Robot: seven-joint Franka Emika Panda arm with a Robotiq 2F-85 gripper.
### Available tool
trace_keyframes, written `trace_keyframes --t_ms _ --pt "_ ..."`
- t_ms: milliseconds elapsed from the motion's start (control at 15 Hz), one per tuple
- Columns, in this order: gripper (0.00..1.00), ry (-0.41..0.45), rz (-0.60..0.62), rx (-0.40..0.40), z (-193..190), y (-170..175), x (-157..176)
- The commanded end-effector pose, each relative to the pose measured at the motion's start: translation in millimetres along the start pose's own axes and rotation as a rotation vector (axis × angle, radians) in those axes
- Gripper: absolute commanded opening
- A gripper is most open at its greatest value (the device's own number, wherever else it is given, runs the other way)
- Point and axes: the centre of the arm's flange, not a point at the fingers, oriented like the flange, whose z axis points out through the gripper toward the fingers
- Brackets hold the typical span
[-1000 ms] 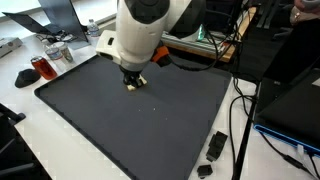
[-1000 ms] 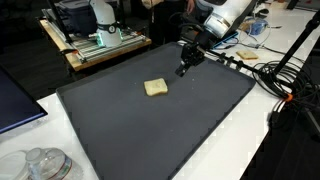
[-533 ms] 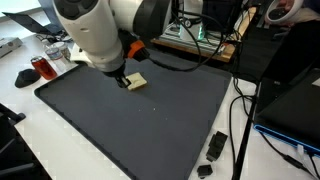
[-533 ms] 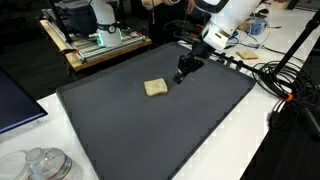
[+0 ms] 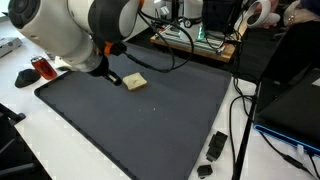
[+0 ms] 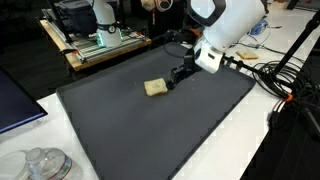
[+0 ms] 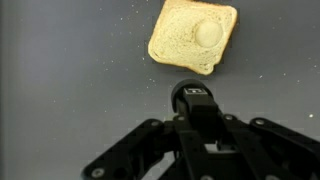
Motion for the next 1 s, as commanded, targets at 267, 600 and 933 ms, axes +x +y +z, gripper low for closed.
trace_keyframes --t_ms 267,600,933 --pt "0.05 -0.018 -0.125 0.166 22 34 27" --pt "0.05 0.04 -0.159 0.273 51 52 10" --pt "0.05 0.119 -0.161 0.39 77 78 -11"
